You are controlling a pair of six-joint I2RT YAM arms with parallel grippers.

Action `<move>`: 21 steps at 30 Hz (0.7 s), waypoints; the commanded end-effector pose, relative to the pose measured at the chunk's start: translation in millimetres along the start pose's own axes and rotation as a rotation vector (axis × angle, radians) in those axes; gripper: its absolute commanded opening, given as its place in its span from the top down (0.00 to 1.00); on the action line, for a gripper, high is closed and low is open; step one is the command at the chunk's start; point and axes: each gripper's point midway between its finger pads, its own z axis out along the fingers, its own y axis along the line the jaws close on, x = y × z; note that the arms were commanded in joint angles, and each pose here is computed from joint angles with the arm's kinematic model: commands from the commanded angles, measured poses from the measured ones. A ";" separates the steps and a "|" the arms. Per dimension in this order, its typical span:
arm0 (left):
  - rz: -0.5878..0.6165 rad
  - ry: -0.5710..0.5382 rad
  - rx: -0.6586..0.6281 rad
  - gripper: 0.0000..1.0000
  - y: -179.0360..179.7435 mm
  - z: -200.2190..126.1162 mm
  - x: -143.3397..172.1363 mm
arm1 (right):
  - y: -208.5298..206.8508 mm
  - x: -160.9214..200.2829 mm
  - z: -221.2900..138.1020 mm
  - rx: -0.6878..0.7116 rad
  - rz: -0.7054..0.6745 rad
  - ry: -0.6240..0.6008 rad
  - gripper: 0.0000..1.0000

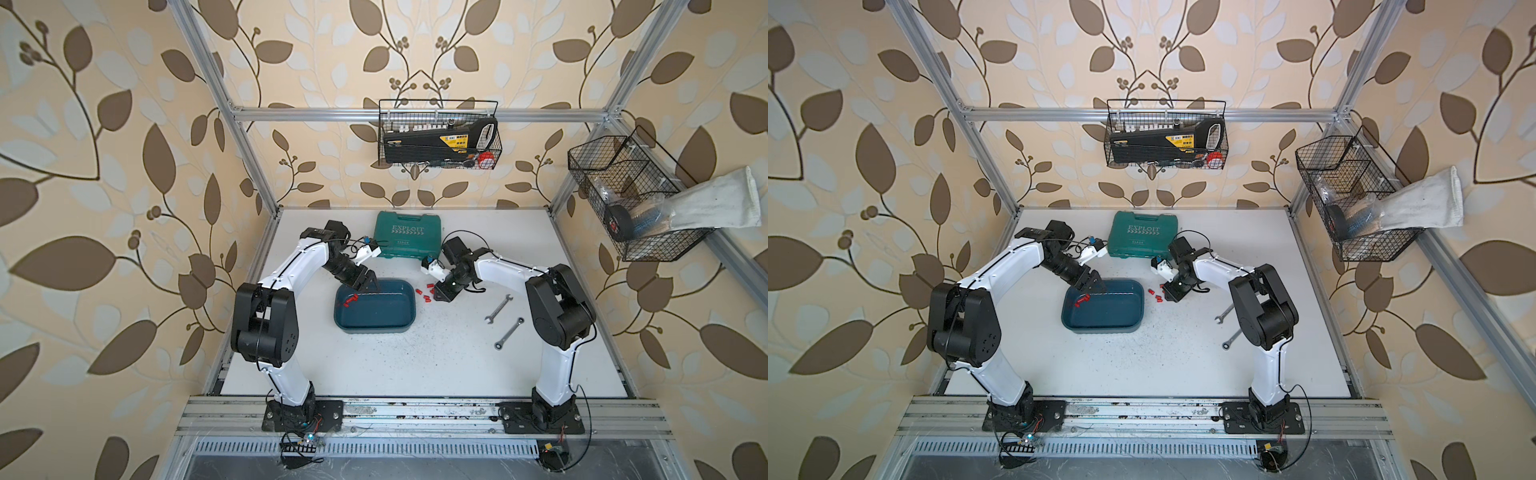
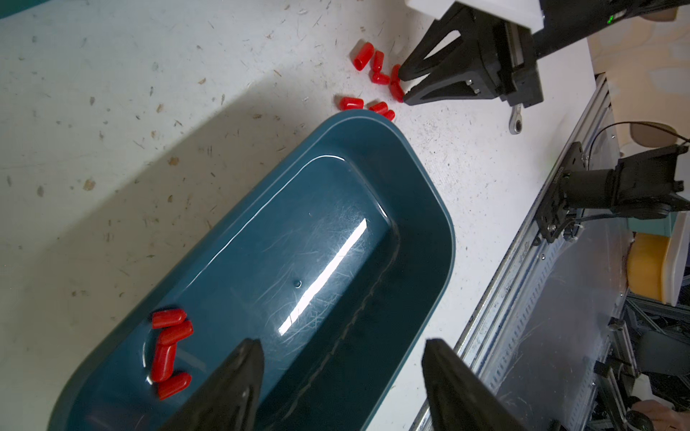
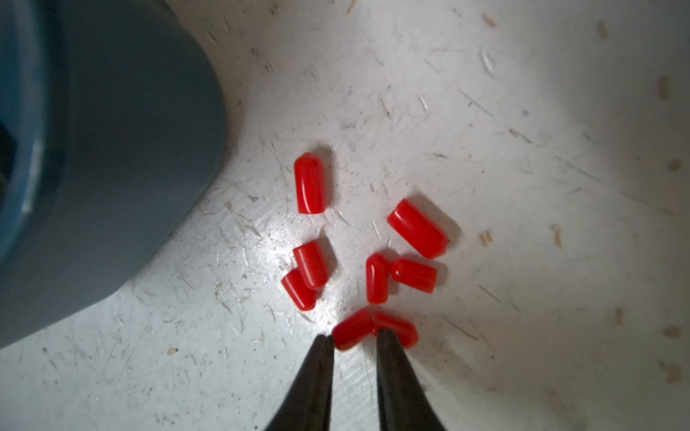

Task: Take the screw protection sleeves out of the storage box
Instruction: Place the screw protection sleeve at the center of the board.

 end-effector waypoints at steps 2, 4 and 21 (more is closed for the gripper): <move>0.048 -0.025 -0.032 0.28 -4.4 -12.8 -0.3 | 7.8 -7.6 -15.4 -0.030 -0.014 -0.029 0.67; 0.054 -0.022 -0.039 0.28 -3.9 -13.4 0.8 | 12.4 -9.4 -22.6 -0.048 -0.026 -0.042 0.64; 0.274 0.217 -0.381 0.43 38.4 3.6 48.7 | 8.0 -2.2 -98.6 -0.062 -0.078 -0.231 0.56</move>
